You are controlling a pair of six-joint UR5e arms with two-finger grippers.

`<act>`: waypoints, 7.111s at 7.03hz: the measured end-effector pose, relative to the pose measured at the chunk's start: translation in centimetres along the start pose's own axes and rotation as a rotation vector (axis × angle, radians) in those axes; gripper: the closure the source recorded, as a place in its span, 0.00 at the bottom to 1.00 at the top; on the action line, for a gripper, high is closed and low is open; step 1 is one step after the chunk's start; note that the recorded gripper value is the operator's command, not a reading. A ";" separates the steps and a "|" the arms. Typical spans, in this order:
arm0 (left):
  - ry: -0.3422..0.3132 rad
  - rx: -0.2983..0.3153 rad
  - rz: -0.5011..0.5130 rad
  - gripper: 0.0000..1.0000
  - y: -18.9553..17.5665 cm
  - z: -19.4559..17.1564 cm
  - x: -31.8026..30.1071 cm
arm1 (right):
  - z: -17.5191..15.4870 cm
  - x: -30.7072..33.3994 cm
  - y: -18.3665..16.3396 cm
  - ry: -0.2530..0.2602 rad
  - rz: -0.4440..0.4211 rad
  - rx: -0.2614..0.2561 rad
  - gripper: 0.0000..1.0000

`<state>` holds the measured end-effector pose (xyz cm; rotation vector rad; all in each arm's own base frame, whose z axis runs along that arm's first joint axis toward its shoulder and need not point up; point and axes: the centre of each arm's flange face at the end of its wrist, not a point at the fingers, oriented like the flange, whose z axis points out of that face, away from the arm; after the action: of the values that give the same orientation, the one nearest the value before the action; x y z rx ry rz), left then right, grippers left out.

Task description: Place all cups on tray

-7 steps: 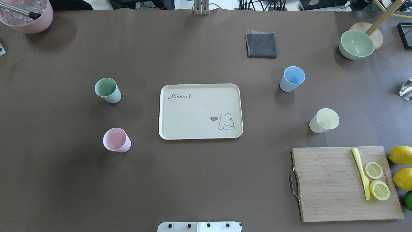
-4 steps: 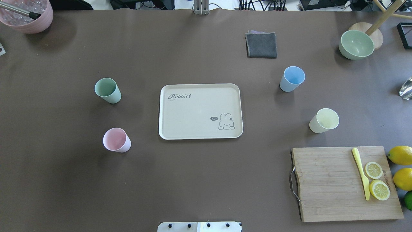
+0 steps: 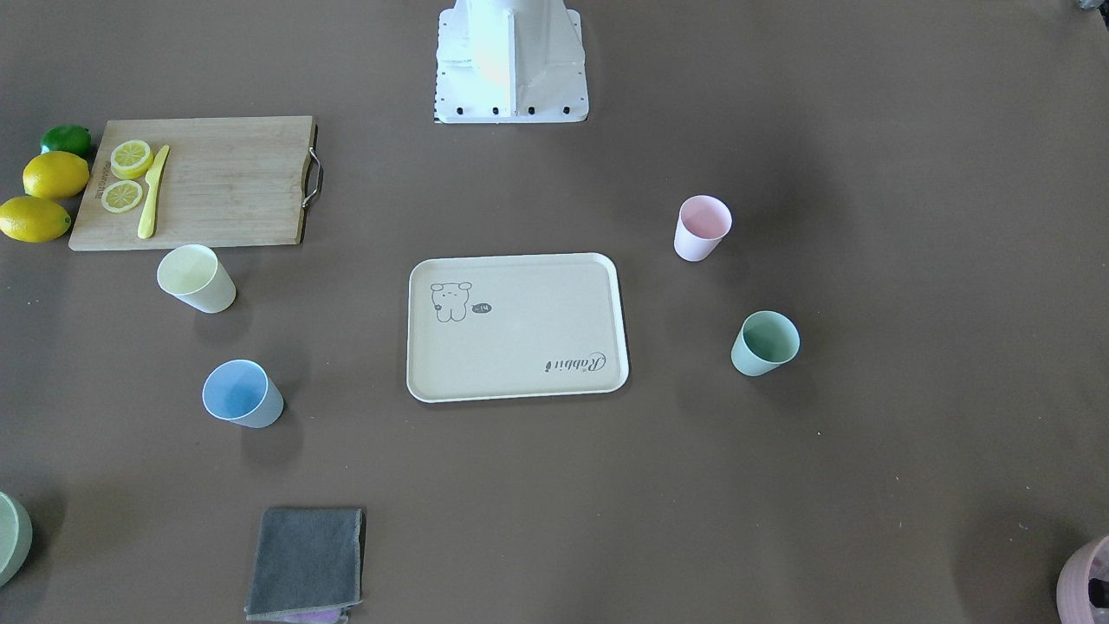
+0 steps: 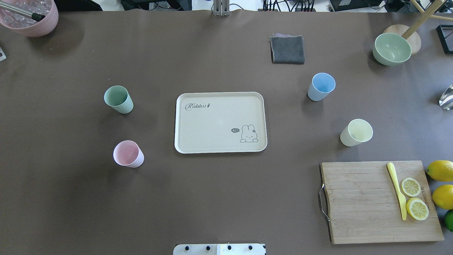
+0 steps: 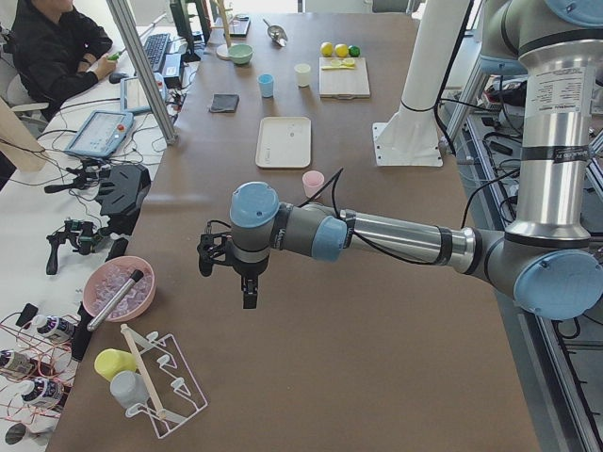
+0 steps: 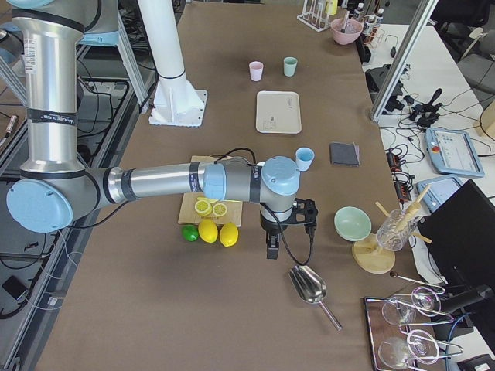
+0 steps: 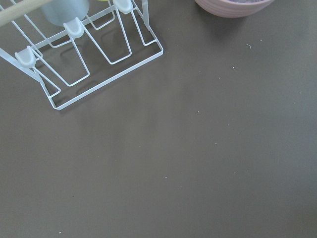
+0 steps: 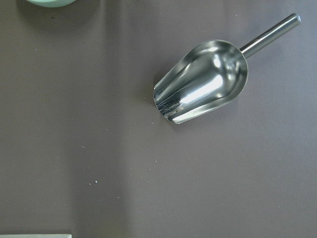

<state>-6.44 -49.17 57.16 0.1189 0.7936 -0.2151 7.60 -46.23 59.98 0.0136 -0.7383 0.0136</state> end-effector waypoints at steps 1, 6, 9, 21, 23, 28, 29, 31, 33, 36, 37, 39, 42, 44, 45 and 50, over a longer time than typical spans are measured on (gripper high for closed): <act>0.001 -0.001 0.000 0.02 0.0 0.0 0.0 | -0.1 -0.2 -0.1 -0.008 -0.003 0.002 0.00; 0.005 -0.020 0.027 0.02 0.1 1.0 1.3 | -0.4 -0.7 -0.2 -0.043 -0.009 0.009 0.00; 0.004 -0.027 0.030 0.02 0.1 1.5 1.4 | -0.3 -0.6 0.0 -0.042 -0.008 0.006 0.00; 0.127 0.053 0.374 0.02 -3.1 7.5 12.2 | 1.8 -19.2 -4.9 -0.080 0.039 0.052 0.00; 0.113 0.060 0.373 0.02 -3.2 7.7 12.0 | 5.6 -25.6 -3.8 -0.090 0.042 0.083 0.00; 0.064 0.091 0.373 0.02 -3.7 7.6 11.7 | 12.4 -30.5 2.5 -0.132 0.019 0.068 0.00; 0.064 0.092 0.373 0.02 -3.8 7.5 11.9 | 13.3 -30.7 3.2 -0.132 0.019 0.065 0.00; 0.067 0.093 0.375 0.02 -4.1 7.3 12.3 | 15.1 -30.5 3.4 -0.105 0.021 0.063 0.17; 0.071 0.092 0.376 0.02 -4.2 7.3 12.4 | 16.0 -30.5 3.3 -0.089 0.025 0.061 1.00; 0.073 0.091 0.377 0.02 -4.2 7.3 12.5 | 16.6 -31.6 3.8 -0.086 0.017 0.058 1.00; 0.073 0.091 0.378 0.02 -4.3 7.2 12.6 | 16.5 -32.3 3.9 -0.092 0.008 0.060 1.00; 0.074 0.093 0.380 0.03 -4.5 7.1 12.9 | 15.6 -33.3 3.4 -0.115 0.007 0.065 1.00; 0.077 0.098 0.383 0.02 -4.7 6.9 13.3 | 8.7 -36.7 -1.8 -0.187 0.071 0.063 1.00; 0.078 0.098 0.382 0.02 -4.7 6.8 13.2 | 4.9 -45.1 -4.7 -0.168 0.098 0.043 1.00; 0.077 0.098 0.382 0.02 -4.7 6.9 13.1 | 4.7 -50.0 -4.5 -0.158 0.114 0.039 1.00; 0.073 0.092 0.377 0.02 -4.6 7.1 12.8 | 9.5 -66.6 -1.6 -0.124 0.145 0.013 1.00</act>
<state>6.12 -56.84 52.87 0.3614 0.8189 0.1104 -47.99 -48.48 22.20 -0.0267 -0.8620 0.1569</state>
